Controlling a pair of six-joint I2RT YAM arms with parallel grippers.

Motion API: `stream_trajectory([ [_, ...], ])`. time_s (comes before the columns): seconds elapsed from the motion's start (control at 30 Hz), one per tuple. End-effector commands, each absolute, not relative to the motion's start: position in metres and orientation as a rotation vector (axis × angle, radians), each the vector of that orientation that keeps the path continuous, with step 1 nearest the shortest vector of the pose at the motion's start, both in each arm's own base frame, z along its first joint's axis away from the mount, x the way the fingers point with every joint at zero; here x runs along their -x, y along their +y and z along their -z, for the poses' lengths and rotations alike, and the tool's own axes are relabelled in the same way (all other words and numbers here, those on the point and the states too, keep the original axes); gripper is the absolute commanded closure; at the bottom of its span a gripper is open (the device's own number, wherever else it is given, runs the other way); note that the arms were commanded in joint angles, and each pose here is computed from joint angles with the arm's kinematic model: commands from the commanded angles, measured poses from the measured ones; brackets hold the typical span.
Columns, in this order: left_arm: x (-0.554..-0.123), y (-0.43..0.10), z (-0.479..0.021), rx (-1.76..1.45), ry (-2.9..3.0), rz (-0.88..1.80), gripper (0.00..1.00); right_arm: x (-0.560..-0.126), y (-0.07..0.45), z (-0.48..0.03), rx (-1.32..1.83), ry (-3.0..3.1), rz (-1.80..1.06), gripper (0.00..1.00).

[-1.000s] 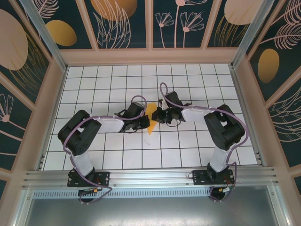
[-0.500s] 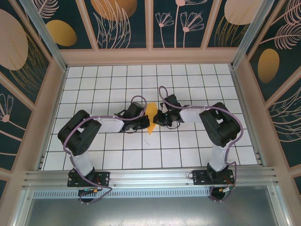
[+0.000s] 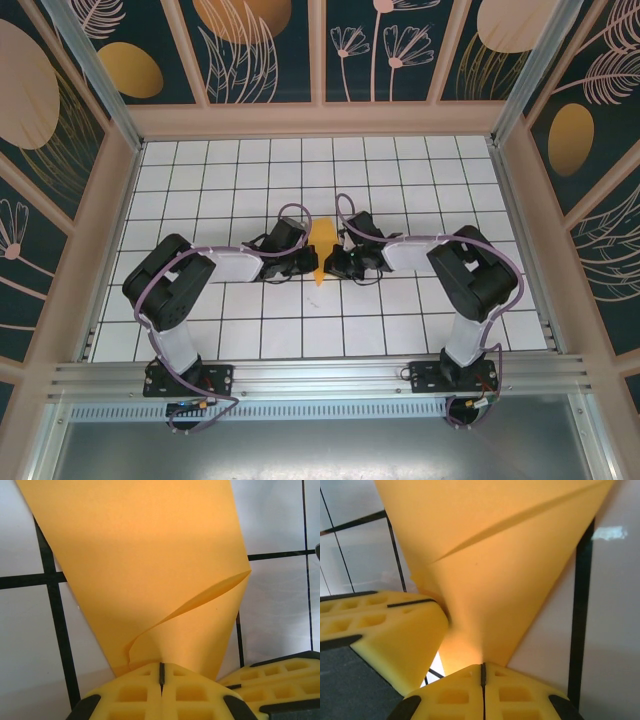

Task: Fold a paper plane with a square sheet of paper (pick it up from the middle)
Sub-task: Third fold the triangle at the center of the table.

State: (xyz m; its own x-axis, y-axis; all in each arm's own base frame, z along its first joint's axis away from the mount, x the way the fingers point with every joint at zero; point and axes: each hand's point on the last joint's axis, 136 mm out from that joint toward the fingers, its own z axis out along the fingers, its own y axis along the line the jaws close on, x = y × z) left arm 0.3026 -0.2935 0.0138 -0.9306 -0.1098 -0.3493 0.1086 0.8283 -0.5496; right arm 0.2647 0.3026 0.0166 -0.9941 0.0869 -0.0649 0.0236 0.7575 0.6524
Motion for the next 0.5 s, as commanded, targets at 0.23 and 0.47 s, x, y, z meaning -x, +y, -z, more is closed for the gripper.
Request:
stream_trajectory([
  [0.23,-0.284,-0.265,0.021,0.035,2.759,0.663,1.0,-0.256,0.309,-0.033,-0.063,2.836,-1.07,0.91],
  [0.47,-0.285,-0.266,0.02,0.04,2.757,0.666,1.0,-0.242,0.319,-0.032,-0.07,2.849,-1.126,0.91],
])
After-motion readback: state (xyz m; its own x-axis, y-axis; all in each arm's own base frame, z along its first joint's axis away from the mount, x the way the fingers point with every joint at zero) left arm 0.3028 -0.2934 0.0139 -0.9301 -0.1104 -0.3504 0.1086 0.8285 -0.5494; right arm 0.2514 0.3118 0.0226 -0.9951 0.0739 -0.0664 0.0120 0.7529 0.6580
